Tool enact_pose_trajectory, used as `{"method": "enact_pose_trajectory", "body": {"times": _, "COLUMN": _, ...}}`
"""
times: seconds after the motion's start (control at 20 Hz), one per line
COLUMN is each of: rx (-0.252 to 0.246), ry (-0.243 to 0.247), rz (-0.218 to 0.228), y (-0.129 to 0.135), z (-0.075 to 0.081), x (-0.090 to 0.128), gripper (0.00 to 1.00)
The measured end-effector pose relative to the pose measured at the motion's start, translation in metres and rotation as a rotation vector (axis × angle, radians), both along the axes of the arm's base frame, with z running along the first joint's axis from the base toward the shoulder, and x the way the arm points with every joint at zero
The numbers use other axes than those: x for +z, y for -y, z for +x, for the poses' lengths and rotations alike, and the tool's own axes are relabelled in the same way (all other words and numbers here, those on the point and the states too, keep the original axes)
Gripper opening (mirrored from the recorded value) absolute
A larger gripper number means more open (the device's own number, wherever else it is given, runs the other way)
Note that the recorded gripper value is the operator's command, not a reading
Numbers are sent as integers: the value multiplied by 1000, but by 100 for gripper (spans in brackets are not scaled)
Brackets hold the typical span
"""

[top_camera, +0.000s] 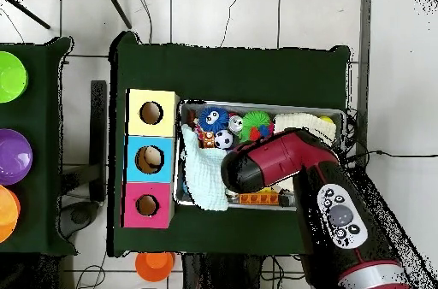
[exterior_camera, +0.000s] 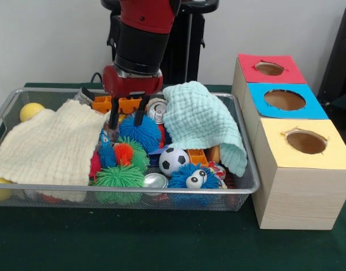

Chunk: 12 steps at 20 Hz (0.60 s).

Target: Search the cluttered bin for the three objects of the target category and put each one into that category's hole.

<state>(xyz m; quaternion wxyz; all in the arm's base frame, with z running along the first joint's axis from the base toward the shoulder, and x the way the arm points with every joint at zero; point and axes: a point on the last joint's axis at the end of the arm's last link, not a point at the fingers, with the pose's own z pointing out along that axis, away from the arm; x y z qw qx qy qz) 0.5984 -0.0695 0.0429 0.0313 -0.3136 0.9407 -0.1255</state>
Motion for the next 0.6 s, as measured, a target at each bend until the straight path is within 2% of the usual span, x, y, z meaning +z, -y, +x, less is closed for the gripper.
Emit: {"method": "enact_pose_trajectory", "body": {"times": 0.6, "rx": -5, "ry": -5, "rz": -9, "y": 7, "z": 1, "x": -17, "gripper": 100}}
